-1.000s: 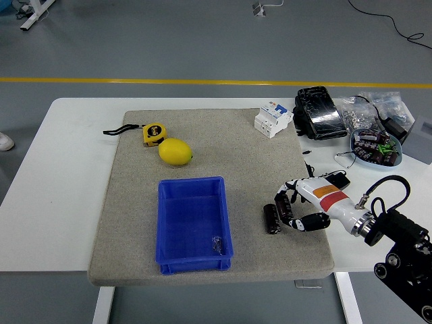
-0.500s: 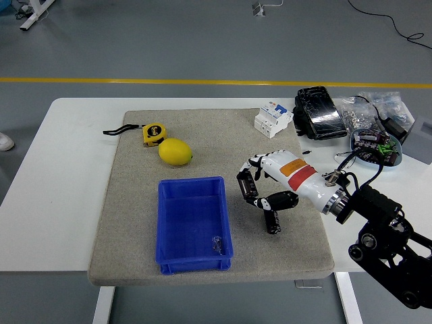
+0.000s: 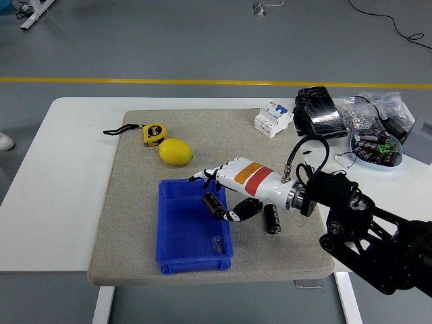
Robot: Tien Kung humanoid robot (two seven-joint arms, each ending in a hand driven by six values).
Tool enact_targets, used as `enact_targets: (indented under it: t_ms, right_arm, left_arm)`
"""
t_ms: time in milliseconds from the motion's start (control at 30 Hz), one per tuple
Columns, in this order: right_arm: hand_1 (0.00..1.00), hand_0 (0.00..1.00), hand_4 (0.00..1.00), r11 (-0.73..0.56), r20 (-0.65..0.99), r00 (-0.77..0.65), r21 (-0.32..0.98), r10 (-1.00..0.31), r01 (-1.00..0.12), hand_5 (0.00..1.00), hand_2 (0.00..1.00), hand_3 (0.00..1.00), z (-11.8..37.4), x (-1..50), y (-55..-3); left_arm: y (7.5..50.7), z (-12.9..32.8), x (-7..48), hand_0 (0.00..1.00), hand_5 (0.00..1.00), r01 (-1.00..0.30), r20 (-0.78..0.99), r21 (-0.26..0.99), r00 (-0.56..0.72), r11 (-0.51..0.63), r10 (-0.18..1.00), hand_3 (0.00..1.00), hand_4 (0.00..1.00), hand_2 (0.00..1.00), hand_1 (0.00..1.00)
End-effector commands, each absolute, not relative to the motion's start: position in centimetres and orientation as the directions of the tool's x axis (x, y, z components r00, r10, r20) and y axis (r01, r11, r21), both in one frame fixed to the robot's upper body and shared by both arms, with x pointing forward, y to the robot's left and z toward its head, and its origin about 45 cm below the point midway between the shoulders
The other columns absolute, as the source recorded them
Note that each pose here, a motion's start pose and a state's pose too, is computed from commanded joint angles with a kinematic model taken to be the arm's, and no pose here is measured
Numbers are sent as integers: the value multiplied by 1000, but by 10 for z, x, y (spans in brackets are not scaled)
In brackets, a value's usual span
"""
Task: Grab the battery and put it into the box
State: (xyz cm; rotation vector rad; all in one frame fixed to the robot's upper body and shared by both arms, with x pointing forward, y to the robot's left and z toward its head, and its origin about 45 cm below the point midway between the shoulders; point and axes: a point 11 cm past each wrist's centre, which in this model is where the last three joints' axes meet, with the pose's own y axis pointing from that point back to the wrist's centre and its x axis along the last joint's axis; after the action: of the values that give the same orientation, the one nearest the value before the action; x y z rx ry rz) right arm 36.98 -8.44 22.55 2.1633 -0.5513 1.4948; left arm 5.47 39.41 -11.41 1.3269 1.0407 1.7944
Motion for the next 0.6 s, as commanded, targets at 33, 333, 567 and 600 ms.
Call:
enact_targets:
  t_ms: [33,333,567,600]
  right_arm:
    - [640,493,998,-819,941,332,138,-68,-557,232,913,998,226,370,-84]
    - [632,488,998,-802,943,309,89,-123,-591,260,878,998,237,378,-93]
    - [633,553,998,-739,936,292,56,-195,-671,268,849,998,242,389,-126]
    - [633,553,998,-726,935,290,53,-206,-685,268,849,998,242,390,-132]
  left_arm:
    - [394,-114,55,626,586,-52,433,886,-264,-461,862,592,660,703,646]
    - [394,-114,55,624,588,-52,435,885,-265,-463,861,591,661,698,641]
    - [395,-114,53,623,585,-50,438,883,-266,-466,859,592,661,694,637]
    - [395,-114,53,623,585,-50,438,883,-266,-466,859,592,661,694,637]
